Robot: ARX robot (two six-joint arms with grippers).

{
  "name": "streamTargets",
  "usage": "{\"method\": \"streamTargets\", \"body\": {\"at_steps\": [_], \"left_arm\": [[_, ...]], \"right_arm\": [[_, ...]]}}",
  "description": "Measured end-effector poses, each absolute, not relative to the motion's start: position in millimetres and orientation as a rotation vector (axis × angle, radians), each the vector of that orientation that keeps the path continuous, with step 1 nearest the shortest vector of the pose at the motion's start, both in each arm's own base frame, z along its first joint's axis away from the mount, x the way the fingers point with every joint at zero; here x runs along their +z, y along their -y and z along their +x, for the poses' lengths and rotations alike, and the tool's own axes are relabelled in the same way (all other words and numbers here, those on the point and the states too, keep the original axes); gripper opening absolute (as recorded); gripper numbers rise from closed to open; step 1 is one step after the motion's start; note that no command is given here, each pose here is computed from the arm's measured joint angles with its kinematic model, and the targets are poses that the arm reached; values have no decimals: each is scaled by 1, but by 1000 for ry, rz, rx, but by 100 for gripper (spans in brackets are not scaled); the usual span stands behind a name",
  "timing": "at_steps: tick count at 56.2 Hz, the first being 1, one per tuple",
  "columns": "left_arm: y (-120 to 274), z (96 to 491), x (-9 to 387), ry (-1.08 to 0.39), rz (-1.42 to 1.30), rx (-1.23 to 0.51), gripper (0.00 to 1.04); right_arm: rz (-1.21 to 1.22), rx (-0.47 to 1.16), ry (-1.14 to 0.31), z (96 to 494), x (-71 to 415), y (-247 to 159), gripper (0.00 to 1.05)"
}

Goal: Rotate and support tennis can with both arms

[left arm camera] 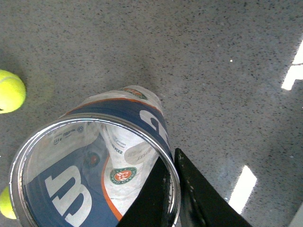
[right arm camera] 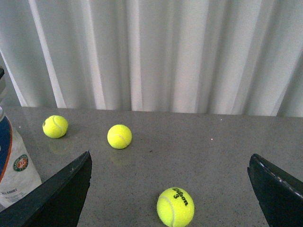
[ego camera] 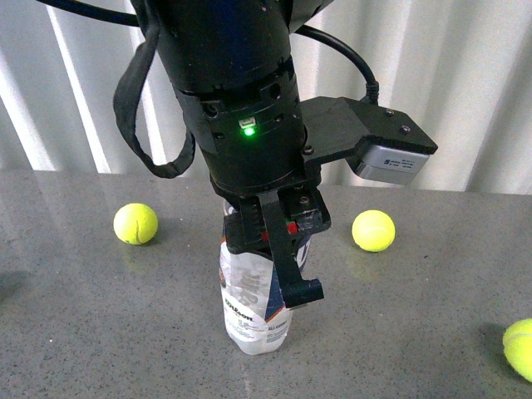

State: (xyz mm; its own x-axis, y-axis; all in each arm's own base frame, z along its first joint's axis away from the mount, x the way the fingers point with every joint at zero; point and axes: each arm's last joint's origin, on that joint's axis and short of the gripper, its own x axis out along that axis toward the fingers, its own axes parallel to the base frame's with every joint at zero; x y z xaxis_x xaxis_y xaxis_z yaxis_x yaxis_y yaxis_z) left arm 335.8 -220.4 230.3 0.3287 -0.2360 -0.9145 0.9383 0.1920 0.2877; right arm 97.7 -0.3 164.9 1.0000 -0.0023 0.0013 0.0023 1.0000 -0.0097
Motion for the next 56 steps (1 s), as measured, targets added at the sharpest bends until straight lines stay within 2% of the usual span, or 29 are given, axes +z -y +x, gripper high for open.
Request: {"method": "streamTargets", "body": {"at_steps": [9, 18, 23, 32, 39, 44, 50, 56], "left_arm": [[217, 340, 231, -850, 1042, -954, 55], [210, 342, 231, -851, 1041, -933, 87], [207, 341, 236, -837, 1038, -928, 100], [195, 336, 269, -715, 991, -909, 98], [179, 327, 310, -498, 918, -833, 98], [148, 308, 346, -313, 818, -659, 98], [112, 279, 358, -219, 704, -566, 98], [66, 242, 342, -217, 538, -487, 98]], "right_arm": [[-10, -2, 1, 98, 165, 0, 98], [-10, -2, 1, 98, 165, 0, 98], [-10, -2, 1, 98, 165, 0, 98], [-10, -2, 1, 98, 165, 0, 98], [-10, -2, 1, 98, 165, 0, 98], [-10, -2, 1, 98, 165, 0, 98], [-10, -2, 1, 98, 165, 0, 98], [-10, -2, 1, 98, 165, 0, 98]]}}
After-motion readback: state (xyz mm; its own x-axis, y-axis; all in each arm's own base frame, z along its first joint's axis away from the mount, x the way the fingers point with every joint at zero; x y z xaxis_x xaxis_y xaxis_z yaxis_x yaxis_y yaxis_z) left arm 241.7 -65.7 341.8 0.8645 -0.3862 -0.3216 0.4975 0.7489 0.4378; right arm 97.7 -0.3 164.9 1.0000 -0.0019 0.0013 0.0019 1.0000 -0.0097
